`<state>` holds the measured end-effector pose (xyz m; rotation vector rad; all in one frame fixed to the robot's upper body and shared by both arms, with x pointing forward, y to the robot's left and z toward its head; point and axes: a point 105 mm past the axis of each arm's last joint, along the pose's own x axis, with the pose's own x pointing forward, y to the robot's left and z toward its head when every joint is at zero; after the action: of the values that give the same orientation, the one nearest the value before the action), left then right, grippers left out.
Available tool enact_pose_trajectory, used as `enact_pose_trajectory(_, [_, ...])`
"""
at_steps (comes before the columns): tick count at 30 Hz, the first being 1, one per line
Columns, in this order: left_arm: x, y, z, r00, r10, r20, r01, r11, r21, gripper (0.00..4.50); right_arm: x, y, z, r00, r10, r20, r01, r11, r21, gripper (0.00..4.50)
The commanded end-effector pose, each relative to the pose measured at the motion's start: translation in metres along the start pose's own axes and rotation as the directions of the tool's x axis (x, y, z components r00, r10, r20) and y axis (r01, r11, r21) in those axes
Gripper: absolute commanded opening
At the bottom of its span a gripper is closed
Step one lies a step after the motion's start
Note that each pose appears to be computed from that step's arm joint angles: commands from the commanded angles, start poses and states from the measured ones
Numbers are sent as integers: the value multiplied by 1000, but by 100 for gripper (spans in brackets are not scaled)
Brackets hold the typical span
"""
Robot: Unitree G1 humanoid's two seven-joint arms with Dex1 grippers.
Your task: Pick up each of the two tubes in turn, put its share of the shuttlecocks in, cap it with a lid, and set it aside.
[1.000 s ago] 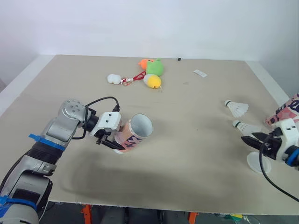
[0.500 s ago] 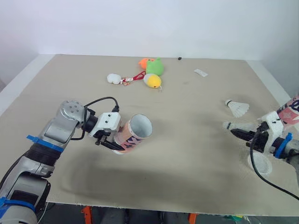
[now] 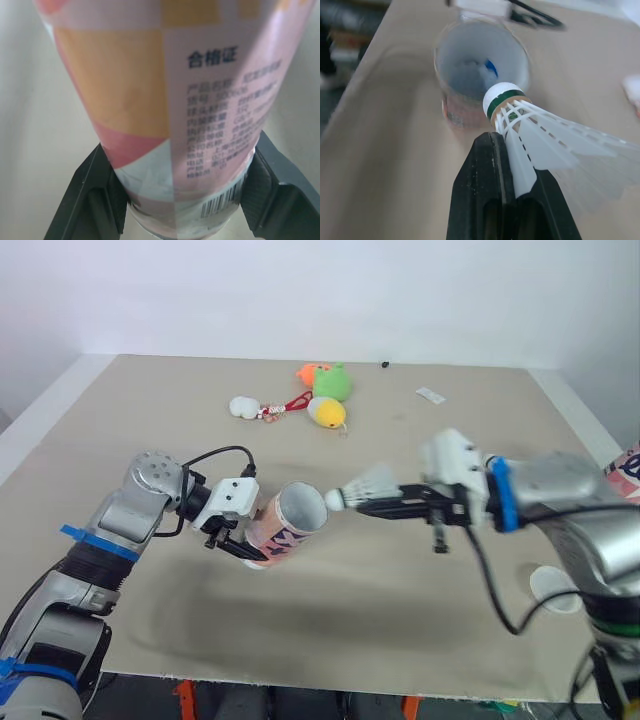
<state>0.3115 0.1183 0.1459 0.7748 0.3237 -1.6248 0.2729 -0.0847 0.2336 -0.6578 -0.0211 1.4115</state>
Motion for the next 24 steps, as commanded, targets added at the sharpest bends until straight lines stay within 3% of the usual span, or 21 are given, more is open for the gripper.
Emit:
enact_pose_trajectory(1, [2, 1, 0, 1000, 6, -10, -6, 1000, 0, 247, 14, -3, 13, 996, 86, -29, -89, 987, -132, 6])
enact_pose_trajectory(9, [-1, -1, -2, 1000, 20, -13, -20, 1000, -14, 247, 35, -1, 24, 973, 217, -80, -230, 943, -239, 6])
enact_pose_trajectory(10, [-1, -1, -3, 1000, 21, -14, -21, 1000, -15, 247, 37, 0, 27, 968, 236, -81, -249, 936, -248, 76])
enact_pose_trajectory(11, [-1, -1, -3, 1000, 21, -14, -21, 1000, -16, 247, 37, 0, 30, 966, 248, -76, -259, 931, -258, 76])
enact_pose_trajectory(12, [-2, -2, -3, 1000, 21, -14, -21, 1000, -16, 247, 37, -1, 34, 966, 250, -61, -258, 929, -264, 144])
enact_pose_trajectory(14, [-1, -2, -3, 1000, 21, -13, -21, 1000, -17, 247, 36, 1, 40, 962, 270, -36, -270, 925, -268, 192])
enact_pose_trajectory(18, [-1, -3, -3, 1000, 19, -12, -19, 1000, -18, 247, 21, 5, 49, 950, 313, 1, -303, 919, -251, 361])
enact_pose_trajectory(22, [1, -3, -2, 1000, 16, -8, -16, 1000, -18, 247, -14, -12, 50, 975, 211, 64, -198, 966, -165, 361])
enact_pose_trajectory(24, [2, -4, -3, 1000, 17, -7, -17, 1000, -20, 247, -41, -24, 32, 996, 76, 42, -73, 995, -72, 361])
